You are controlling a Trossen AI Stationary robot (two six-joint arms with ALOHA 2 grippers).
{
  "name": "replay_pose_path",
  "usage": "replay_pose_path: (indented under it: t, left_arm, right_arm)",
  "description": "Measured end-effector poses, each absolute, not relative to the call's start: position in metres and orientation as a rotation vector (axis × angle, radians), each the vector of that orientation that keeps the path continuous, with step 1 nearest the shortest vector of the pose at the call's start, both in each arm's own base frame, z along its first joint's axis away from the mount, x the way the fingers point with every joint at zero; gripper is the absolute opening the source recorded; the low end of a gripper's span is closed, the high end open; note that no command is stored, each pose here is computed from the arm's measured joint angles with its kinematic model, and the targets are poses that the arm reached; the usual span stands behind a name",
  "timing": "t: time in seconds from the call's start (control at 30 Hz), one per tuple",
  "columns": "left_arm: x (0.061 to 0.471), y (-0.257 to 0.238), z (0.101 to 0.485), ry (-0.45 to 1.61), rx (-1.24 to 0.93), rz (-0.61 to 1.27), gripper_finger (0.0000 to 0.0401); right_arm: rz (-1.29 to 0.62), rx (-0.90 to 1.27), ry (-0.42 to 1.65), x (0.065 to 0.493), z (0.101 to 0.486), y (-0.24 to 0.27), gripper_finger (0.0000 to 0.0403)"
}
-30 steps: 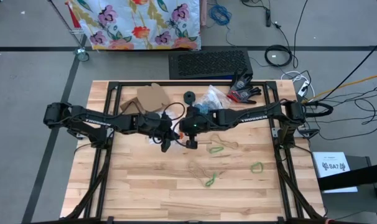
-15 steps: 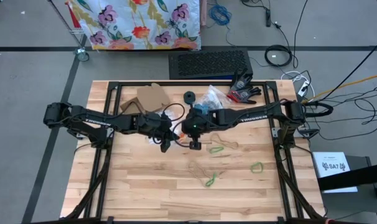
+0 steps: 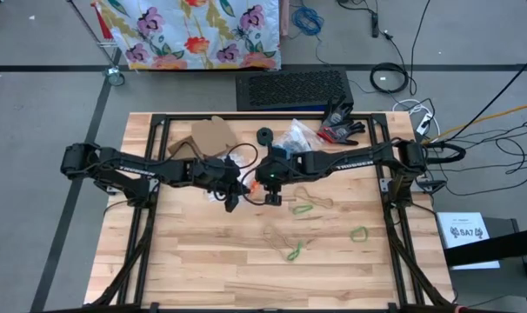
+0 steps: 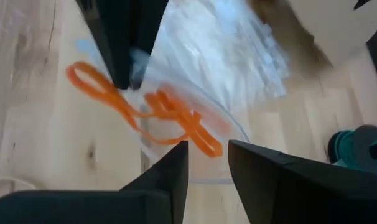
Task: Sort rubber bands
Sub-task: Close the transparent zip bag
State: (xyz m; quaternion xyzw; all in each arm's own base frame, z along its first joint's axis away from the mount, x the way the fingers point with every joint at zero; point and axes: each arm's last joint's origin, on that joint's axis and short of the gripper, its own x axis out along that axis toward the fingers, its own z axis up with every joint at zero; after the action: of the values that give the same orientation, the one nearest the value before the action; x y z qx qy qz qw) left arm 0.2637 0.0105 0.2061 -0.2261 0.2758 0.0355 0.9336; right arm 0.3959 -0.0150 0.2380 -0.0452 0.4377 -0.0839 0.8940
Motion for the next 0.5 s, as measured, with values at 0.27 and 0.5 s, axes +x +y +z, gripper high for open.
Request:
replay_pose_path:
  t: [0.27, 0.5]
  left_arm:
    - [0.264, 0.014, 0.206, 0.559, -0.461, 0.095, 0.0012]
    - [0.264, 0.016, 0.206, 0.551, -0.46, 0.116, 0.0012]
  right_arm:
    - [-0.025, -0.068, 0.785, 0.405, 0.246, -0.004, 0.0078]
    - [-0.011, -0.058, 0.783, 0.405, 0.246, 0.0, 0.0052]
